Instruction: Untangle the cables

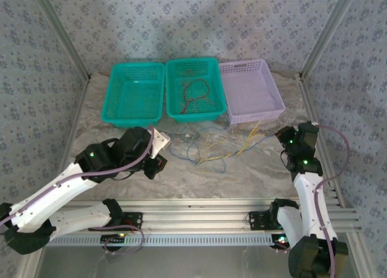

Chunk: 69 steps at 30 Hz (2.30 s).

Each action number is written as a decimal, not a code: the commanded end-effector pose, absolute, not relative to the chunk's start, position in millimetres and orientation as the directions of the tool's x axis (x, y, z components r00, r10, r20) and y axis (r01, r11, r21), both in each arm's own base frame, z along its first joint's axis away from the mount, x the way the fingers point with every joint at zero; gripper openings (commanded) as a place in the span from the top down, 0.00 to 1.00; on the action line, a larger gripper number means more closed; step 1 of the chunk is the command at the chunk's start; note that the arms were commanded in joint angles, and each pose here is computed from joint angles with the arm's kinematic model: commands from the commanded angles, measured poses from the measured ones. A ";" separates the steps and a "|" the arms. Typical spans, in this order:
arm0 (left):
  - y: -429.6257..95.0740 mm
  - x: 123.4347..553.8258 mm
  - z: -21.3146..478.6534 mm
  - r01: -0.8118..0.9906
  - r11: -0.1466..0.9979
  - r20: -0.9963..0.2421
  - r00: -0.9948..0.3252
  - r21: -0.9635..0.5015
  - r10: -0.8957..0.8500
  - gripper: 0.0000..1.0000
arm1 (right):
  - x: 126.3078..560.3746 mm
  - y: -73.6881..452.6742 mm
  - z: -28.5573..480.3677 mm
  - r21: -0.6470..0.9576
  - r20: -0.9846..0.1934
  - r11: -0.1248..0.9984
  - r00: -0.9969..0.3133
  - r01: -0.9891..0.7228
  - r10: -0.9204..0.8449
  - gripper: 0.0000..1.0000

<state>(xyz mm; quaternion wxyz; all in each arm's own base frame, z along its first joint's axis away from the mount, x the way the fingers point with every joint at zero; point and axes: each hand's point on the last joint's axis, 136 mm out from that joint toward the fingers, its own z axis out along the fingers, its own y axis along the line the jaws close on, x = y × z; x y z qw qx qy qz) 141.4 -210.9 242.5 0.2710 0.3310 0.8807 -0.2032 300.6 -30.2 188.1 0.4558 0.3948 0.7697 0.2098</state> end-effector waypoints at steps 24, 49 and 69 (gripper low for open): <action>-319.4 172.1 134.4 0.721 0.628 -0.479 -0.679 -0.293 0.556 0.36 | 298.4 42.8 254.5 0.800 -0.529 0.598 -0.415 0.048 0.741 1.00; -330.7 157.0 106.9 0.719 0.584 -0.419 -0.695 -0.377 0.584 0.55 | 296.6 52.3 264.1 0.820 -0.513 0.573 -0.440 0.006 0.738 1.00; -311.8 155.4 147.1 0.741 0.590 -0.465 -0.666 -0.321 0.583 1.00 | 295.7 33.0 226.2 0.742 -0.547 0.655 -0.438 0.140 0.713 1.00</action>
